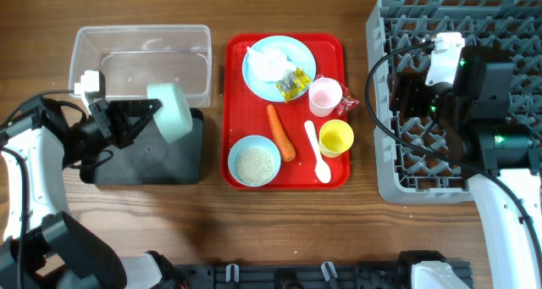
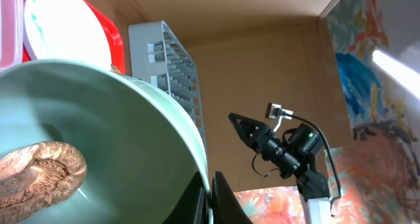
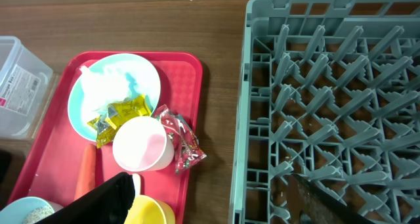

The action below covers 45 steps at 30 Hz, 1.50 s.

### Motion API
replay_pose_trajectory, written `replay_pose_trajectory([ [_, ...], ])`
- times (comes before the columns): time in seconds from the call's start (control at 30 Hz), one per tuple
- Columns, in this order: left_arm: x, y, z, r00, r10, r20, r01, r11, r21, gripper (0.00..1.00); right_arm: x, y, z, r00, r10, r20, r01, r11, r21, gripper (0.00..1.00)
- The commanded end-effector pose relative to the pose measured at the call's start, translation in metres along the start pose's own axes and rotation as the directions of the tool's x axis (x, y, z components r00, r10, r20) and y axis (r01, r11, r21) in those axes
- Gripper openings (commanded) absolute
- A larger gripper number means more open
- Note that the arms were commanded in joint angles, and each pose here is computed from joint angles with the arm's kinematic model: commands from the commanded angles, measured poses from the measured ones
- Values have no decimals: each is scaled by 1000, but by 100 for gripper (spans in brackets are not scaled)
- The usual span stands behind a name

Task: Sort waste into correct bins and load items into the dishwasher rack
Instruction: 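Tip the green bowl over the black tray to drop the mushroom, then set the empty green bowl back on the red tray with the left gripper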

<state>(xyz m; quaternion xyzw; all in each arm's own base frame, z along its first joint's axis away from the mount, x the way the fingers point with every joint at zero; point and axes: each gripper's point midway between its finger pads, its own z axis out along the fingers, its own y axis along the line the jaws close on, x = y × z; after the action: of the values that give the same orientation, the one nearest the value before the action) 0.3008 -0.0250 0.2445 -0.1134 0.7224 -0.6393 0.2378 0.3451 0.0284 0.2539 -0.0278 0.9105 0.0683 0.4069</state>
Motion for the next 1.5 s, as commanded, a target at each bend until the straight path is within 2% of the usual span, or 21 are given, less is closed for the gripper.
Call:
replay_pose_trajectory([
  [0.0,-3,-7,-1,1000,-17,19,16,999,41,4,-3,-1,-1,1000,15,4,-15,1000,4,77],
  [0.2,-5,-12,-2,999,-21,29,19,997,71,4,-3,-1,0,1000,15,2,-15,1000,3,77],
  [0.43,-4,-12,-2,992,-124,21,122,990,74,4,2,-1,0,1000,17,-17,-17,1000,4,77],
  [0.63,-4,-13,-2,990,-137,20,136,988,74,4,2,-1,0,1000,17,-17,-17,1000,3,77],
  [0.73,-5,-12,-2,973,-232,15,230,970,76,4,2,-1,0,1000,18,-17,-17,1000,4,77],
  [0.83,-10,-11,-11,931,-364,38,360,929,83,4,2,-1,0,1000,18,-17,-18,1000,3,77],
  [0.97,-15,-9,-20,924,-377,71,370,925,89,4,2,-1,0,1000,18,-17,-18,1000,3,77],
  [1.03,-18,-8,-20,943,-325,76,318,944,83,4,2,-1,0,1000,17,-17,-17,1000,3,77],
  [1.1,-17,-4,-20,979,-186,85,182,982,51,4,2,-1,0,1000,18,-16,-18,1000,3,77],
  [1.17,-10,15,-16,997,-56,47,60,995,-78,4,0,-1,0,1000,17,-10,-17,1000,3,77],
  [1.2,-10,14,-11,999,-17,29,19,996,-87,4,-1,-1,0,1000,16,-6,-16,1000,3,77],
  [1.3,-12,-13,19,976,203,-78,-210,972,-107,4,-1,-1,1,1000,16,-6,-16,1000,4,77],
  [1.33,-15,-17,32,965,233,-121,-252,951,-178,4,-1,-1,1,1000,16,-6,-16,1000,4,77],
  [1.37,-20,-15,52,952,262,-162,-301,897,-322,4,-1,-1,1,1000,16,-7,-16,1000,3,77],
  [1.4,-24,-15,66,940,291,-176,-339,849,-406,4,-1,-1,1,1000,17,-9,-17,1000,4,77],
  [1.47,-21,-17,110,885,404,-231,-463,704,-539,4,1,-1,1,1000,17,-14,-17,1000,4,77],
])
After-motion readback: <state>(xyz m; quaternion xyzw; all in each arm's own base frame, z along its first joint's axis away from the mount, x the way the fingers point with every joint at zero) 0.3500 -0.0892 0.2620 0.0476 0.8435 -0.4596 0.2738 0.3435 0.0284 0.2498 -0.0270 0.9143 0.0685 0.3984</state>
